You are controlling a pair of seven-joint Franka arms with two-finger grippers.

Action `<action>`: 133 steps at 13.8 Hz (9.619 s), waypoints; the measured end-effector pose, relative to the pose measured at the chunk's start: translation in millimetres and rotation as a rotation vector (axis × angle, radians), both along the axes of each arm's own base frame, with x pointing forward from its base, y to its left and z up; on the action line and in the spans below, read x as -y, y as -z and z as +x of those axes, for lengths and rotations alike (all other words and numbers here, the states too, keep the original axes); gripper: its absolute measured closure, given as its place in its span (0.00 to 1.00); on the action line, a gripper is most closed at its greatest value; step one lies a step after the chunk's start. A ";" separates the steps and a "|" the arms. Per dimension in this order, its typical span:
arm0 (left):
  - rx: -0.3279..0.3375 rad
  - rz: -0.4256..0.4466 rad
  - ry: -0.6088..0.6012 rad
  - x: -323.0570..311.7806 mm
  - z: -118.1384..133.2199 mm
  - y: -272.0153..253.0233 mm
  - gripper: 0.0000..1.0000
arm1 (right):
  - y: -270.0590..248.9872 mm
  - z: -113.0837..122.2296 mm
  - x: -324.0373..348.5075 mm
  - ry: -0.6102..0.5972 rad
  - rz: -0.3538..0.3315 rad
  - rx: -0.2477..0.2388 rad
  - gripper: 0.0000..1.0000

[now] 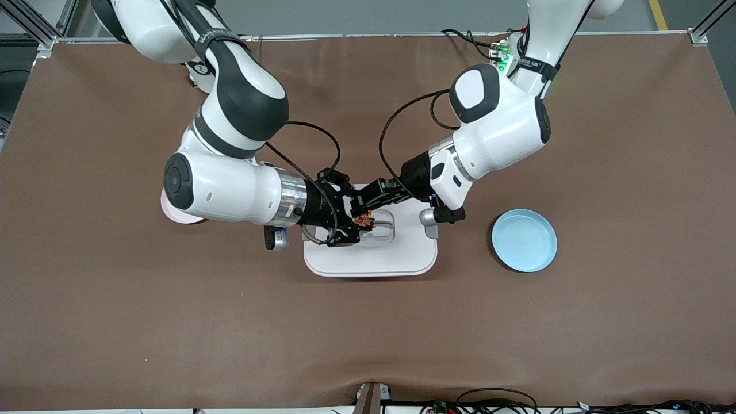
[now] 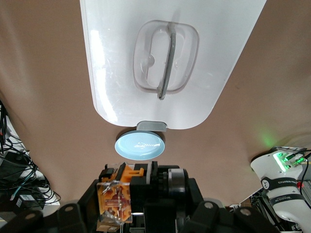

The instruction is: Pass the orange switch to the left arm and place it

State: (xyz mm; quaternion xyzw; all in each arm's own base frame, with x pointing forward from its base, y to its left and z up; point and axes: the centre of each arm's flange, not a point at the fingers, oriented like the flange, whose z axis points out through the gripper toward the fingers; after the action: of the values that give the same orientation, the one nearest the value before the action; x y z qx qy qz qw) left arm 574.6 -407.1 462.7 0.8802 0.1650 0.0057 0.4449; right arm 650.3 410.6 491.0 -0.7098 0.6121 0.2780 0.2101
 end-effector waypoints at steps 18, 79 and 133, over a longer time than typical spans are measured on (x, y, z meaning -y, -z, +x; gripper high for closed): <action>-0.014 0.059 0.139 -57.2 8.9 -51.5 0.62 | -3.6 27.9 106.0 -0.173 -0.012 -0.018 0.00; -0.641 0.635 -1.111 -293.8 15.9 239.0 0.62 | -101.3 -6.1 448.3 -1.331 -0.398 0.498 0.00; 0.062 0.957 0.199 -421.1 64.9 -28.4 0.00 | -124.2 -59.1 433.7 -1.163 -0.463 0.558 0.00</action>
State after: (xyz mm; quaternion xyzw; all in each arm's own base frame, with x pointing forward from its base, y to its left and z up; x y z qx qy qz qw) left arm 639.5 14.0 491.1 0.9968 0.0457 0.0648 -0.0066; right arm 591.3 -23.1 615.2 -0.9949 0.0979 0.0142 0.0194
